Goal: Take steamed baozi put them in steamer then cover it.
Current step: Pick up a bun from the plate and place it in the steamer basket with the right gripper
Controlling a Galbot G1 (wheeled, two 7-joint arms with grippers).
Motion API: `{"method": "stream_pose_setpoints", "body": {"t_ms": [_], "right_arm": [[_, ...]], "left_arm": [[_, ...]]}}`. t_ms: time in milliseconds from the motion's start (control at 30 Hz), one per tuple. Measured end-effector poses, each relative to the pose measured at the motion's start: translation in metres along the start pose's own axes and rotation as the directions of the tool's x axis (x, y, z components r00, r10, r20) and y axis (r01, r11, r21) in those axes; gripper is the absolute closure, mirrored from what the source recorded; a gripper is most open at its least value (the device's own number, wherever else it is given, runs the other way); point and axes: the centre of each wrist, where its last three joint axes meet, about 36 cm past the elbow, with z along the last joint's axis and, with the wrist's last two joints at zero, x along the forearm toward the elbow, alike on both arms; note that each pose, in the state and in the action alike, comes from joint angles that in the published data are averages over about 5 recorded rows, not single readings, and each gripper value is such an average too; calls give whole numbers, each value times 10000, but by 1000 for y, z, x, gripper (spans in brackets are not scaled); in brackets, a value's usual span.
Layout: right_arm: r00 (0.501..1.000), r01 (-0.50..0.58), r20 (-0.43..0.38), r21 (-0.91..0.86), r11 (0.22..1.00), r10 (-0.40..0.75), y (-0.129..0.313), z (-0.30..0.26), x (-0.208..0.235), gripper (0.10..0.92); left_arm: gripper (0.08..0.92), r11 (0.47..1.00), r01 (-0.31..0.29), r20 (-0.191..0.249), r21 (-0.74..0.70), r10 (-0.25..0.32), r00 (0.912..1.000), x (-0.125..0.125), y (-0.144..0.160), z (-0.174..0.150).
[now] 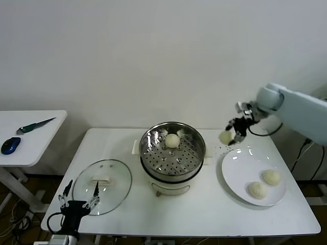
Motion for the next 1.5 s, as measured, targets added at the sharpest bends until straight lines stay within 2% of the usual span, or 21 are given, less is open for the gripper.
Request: {"method": "stream_pose_setpoints", "body": {"t_ms": [300,667,1067,1133,1300,1500], "right_arm": [[9995,157,262,590,9981,-173,-1,-91,-23,351],[9959,893,-21,1458,9853,-899,14,-164,-103,344],[9890,1474,-418,1815,9723,-1421,27,-191,-172,342],[9886,1489,-474,1818,9720,-1426,28,-192,-177,324],[9886,1477,-553,1830,9719,-1399,28,-195,-182,221],[9893,1429,-563,1921,9709,-1344,26,-194,-173,200]], "left_arm": [[177,9999,-144,38,-79,144,9999,4,-2,-3],[177,9998,-37,126,-189,39,9999,-1,0,-5],[177,9997,57,91,-238,-55,9999,-5,3,-2],[177,9997,57,91,-240,-55,9999,-6,3,-1],[177,9997,39,103,-239,-36,9999,-7,3,-2],[177,9996,21,92,-284,-18,10000,-8,2,-2]]}}
